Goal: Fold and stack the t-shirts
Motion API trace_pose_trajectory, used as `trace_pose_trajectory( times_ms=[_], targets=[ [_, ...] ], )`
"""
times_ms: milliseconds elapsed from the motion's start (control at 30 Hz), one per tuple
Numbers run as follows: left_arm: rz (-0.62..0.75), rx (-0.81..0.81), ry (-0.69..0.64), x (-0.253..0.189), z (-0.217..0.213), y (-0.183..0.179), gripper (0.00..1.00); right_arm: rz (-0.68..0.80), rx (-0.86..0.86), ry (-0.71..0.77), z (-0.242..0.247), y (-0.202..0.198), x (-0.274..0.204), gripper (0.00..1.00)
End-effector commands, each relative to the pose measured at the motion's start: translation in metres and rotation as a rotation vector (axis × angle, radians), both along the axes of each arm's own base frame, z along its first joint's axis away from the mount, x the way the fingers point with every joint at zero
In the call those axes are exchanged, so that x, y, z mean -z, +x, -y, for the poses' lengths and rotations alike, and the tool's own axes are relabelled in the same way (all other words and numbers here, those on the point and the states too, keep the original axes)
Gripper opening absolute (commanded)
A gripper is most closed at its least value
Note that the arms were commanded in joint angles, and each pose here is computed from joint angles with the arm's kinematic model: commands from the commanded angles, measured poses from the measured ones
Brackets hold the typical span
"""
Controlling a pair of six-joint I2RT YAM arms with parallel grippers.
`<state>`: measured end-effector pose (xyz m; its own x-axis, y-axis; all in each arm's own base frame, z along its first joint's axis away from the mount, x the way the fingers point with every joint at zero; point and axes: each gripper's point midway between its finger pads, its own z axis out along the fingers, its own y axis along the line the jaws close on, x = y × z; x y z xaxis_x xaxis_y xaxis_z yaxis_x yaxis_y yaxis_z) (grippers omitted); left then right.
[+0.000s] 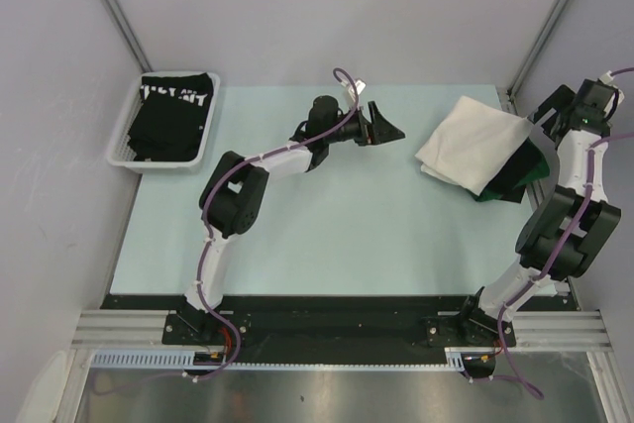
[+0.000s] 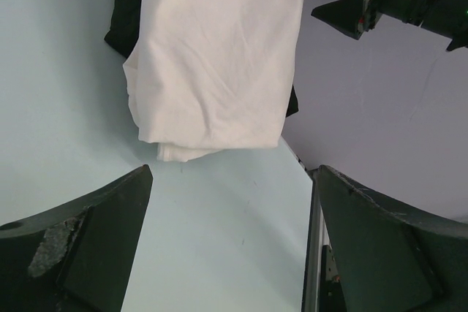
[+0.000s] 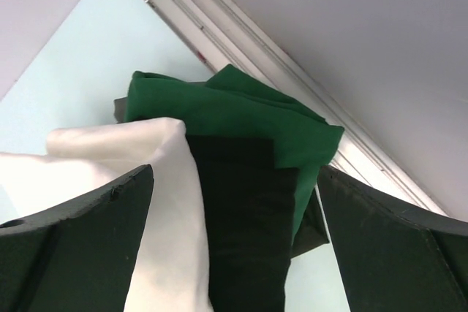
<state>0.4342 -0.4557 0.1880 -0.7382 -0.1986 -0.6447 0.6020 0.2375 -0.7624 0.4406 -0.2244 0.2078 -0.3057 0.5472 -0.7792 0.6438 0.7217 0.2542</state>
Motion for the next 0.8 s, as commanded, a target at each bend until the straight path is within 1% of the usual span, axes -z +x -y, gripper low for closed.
trace_pose_trajectory(
  times_ms=[0, 167, 300, 500, 767],
  targets=[
    [0.102, 0.027, -0.027, -0.041, -0.003, -0.01, 0.99, 0.118, -0.023, 0.023, -0.008, 0.003, -0.03, 1.0],
    [0.103, 0.023, -0.02, -0.04, -0.004, -0.008, 1.0, 0.13, -0.05, 0.103, -0.015, 0.008, -0.012, 0.98],
    [0.099, 0.026, -0.017, -0.038, -0.005, -0.009, 0.99, 0.151, -0.079, 0.148, -0.022, 0.012, -0.006, 0.87],
    [0.093, 0.025, -0.011, -0.034, -0.008, -0.008, 0.99, 0.155, -0.089, 0.193, -0.028, 0.018, 0.006, 0.86],
    [0.094, 0.026, -0.011, -0.034, -0.009, -0.009, 0.99, 0.168, -0.116, 0.233, -0.036, 0.028, 0.016, 0.81]
  ],
)
